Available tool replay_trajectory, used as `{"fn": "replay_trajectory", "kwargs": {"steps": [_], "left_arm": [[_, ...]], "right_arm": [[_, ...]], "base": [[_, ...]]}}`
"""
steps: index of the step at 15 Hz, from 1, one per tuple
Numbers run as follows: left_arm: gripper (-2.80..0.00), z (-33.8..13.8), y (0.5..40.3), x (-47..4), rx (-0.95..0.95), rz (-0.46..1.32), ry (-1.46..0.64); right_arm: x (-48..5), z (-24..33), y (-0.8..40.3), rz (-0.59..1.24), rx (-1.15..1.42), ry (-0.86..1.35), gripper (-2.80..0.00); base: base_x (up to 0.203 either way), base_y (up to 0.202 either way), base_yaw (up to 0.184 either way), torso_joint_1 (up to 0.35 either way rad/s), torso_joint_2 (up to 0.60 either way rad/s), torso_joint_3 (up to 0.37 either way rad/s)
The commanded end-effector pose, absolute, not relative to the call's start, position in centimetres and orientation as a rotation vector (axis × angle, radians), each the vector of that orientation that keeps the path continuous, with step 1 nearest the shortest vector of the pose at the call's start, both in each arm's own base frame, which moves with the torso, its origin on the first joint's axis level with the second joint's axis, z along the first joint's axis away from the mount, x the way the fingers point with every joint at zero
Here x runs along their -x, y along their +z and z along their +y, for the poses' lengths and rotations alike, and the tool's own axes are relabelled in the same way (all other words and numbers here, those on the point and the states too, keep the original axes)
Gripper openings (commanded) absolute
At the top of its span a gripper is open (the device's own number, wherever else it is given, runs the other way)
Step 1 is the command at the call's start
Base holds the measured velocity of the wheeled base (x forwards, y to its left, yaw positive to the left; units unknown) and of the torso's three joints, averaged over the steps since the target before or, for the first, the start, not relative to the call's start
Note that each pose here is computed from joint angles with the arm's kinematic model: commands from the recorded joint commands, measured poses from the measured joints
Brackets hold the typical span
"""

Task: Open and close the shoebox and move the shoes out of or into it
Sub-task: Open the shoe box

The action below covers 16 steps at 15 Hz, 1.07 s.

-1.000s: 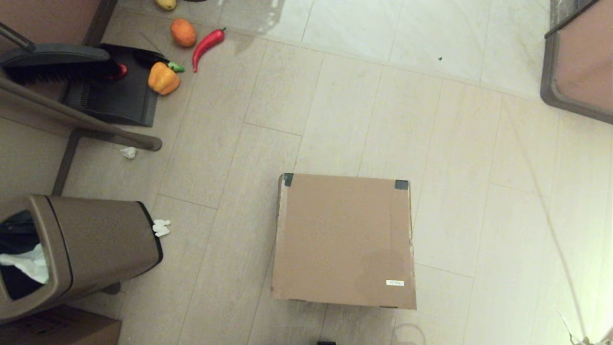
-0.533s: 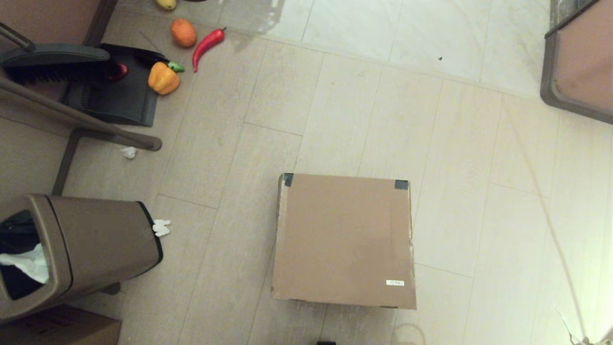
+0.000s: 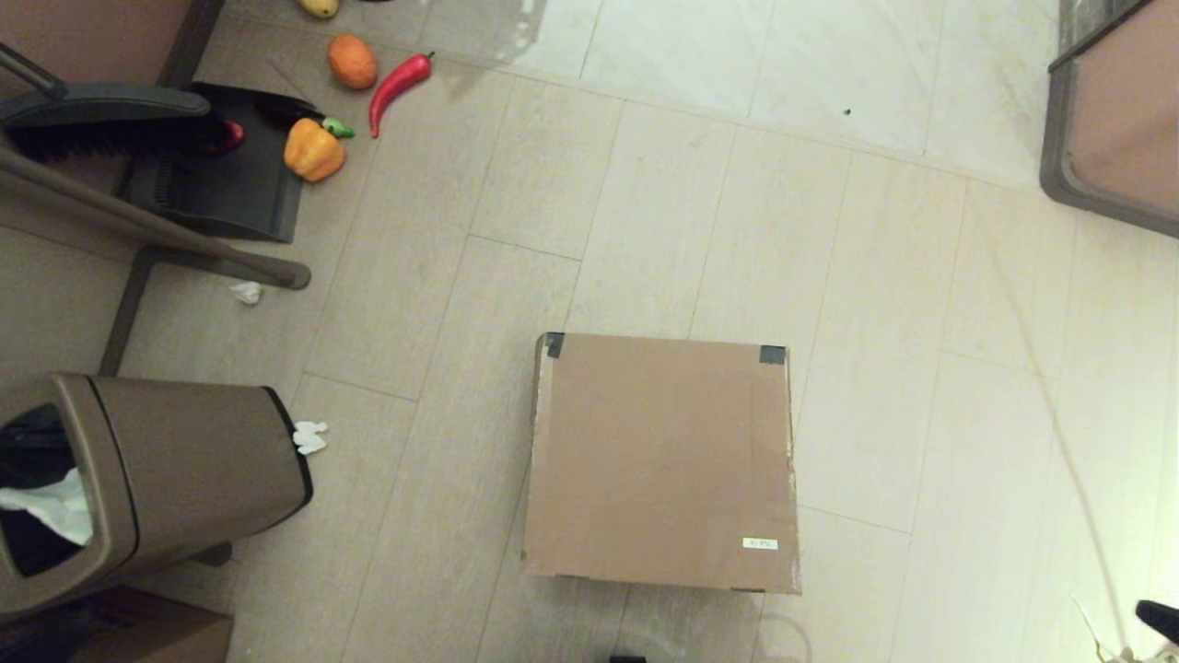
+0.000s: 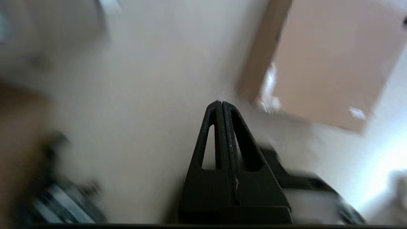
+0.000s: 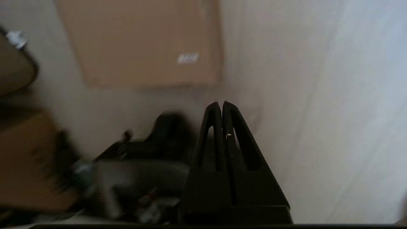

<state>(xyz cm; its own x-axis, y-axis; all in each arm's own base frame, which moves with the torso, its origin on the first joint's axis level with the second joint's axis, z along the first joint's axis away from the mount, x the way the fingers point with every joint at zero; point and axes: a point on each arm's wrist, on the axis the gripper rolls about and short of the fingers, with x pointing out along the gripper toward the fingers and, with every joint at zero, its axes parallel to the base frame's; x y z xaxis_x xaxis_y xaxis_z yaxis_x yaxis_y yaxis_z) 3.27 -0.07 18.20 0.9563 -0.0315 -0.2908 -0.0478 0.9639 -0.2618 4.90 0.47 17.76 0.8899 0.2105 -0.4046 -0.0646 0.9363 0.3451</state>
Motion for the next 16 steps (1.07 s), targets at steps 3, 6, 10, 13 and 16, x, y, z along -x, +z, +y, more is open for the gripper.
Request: {"fn": "replay_trajectory", "kwargs": {"steps": [3,6,10,13,16], "left_arm": [[-2.8,-0.4,17.1,-10.0,0.409,0.566,-0.072],[-2.8,-0.8,16.6,-14.6,0.634,0.63,-0.179],[-2.8,-1.1,14.8,-19.7,0.71,0.715,-0.202],[-2.8,-1.7,11.1,-23.4,0.651,0.803,-0.223],[-2.8,-2.7,7.0,-26.8,0.597,0.824,-0.258]], "right_arm": [[-10.8,0.8,15.6,0.773,-0.534,0.166,-2.8],[-12.3,1.1,15.0,0.868,-0.627,0.277,-2.8],[-15.6,1.3,14.1,0.994,-0.691,0.355,-2.8],[-19.4,1.3,11.8,1.059,-0.719,0.341,-2.8],[-22.2,1.2,9.2,1.085,-0.733,0.337,-2.8]], "base": [[0.0,0.0,0.0,0.0,0.0,0.0],[0.0,0.0,0.0,0.0,0.0,0.0],[0.0,0.0,0.0,0.0,0.0,0.0],[0.0,0.0,0.0,0.0,0.0,0.0],[0.0,0.0,0.0,0.0,0.0,0.0]]}}
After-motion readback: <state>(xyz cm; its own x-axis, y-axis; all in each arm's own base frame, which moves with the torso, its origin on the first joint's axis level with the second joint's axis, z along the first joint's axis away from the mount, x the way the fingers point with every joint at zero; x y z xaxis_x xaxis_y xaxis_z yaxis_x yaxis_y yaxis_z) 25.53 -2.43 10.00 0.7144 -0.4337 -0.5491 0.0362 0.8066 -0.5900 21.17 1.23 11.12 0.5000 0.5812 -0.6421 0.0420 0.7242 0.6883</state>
